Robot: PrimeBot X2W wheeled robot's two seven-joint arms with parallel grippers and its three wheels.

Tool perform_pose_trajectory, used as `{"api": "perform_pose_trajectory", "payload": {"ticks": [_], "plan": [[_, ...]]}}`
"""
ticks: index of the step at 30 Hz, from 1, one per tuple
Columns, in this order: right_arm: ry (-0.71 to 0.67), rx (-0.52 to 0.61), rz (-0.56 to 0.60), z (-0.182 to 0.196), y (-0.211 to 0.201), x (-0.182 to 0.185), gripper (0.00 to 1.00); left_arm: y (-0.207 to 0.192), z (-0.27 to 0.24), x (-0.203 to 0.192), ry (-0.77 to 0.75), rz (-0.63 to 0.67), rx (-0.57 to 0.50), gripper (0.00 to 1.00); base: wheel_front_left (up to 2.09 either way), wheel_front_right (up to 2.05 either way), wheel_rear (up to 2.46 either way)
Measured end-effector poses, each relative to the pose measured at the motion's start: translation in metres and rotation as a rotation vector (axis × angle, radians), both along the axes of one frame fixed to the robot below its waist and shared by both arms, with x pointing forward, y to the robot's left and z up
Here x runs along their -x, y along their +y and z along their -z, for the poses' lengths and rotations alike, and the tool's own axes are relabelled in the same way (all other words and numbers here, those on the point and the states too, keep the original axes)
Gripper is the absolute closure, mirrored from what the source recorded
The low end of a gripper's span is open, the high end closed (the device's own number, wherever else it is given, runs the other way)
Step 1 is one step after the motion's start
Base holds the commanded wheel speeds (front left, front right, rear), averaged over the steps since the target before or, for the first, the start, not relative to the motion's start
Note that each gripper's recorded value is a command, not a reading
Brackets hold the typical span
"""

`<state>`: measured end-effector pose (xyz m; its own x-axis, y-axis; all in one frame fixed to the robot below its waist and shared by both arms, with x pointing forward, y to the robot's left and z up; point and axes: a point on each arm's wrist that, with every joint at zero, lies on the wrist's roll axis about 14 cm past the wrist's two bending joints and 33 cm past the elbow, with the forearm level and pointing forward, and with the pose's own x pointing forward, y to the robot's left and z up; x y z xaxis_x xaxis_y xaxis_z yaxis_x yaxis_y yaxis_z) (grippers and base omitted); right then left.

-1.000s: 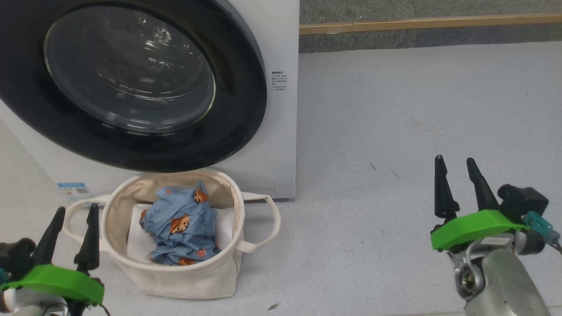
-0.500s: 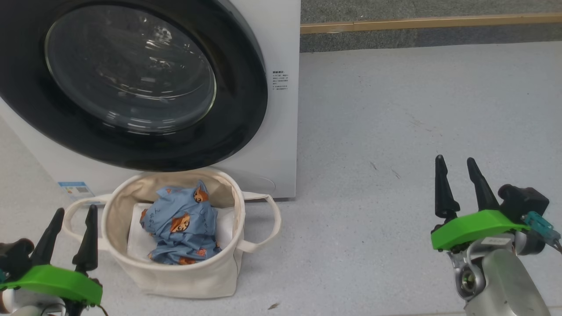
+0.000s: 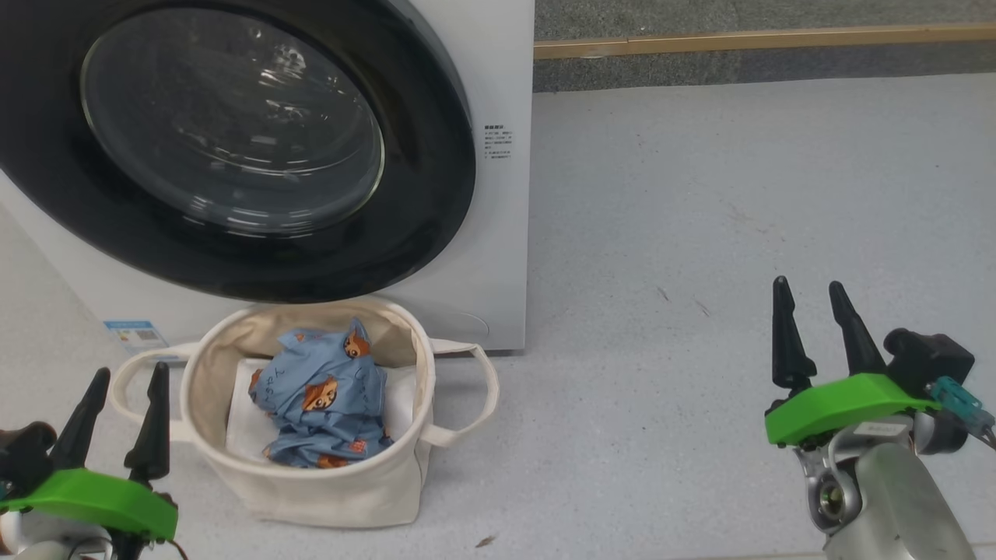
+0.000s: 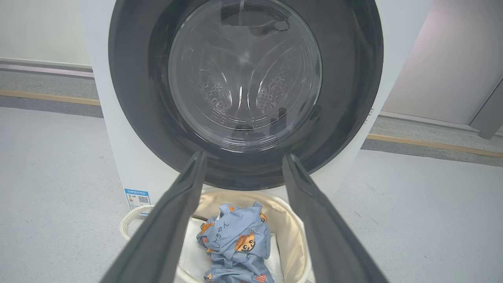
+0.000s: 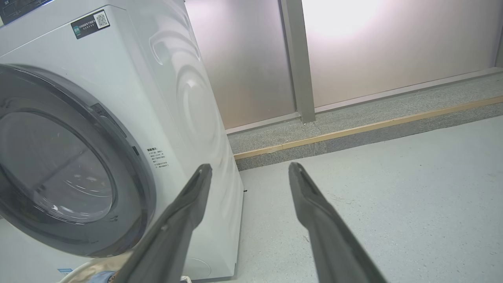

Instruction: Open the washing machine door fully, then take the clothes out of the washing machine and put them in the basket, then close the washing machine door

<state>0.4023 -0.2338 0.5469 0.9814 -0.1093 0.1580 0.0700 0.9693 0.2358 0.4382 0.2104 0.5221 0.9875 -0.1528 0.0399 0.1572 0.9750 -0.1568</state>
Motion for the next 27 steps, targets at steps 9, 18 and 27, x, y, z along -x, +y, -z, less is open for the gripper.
{"api": "perform_pose_trajectory", "payload": {"ticks": [9, 18, 27], "plan": [[0.015, -0.004, 0.003, 0.006, 0.0, 0.002, 0.0, -0.001, -0.003, 0.0, -0.008, 0.007, -0.002, 0.0, 0.0, 0.0, 0.0], [0.212, -0.045, 0.008, 0.076, 0.004, 0.03, 1.0, -0.023, 0.063, 0.032, 0.178, 0.026, 0.048, 1.0, 0.0, 0.0, 0.0], [0.233, -0.143, 0.016, 0.084, 0.005, 0.034, 1.0, -0.02, 0.069, 0.037, 0.212, -0.007, 0.135, 1.0, 0.0, 0.0, 0.0]]}}
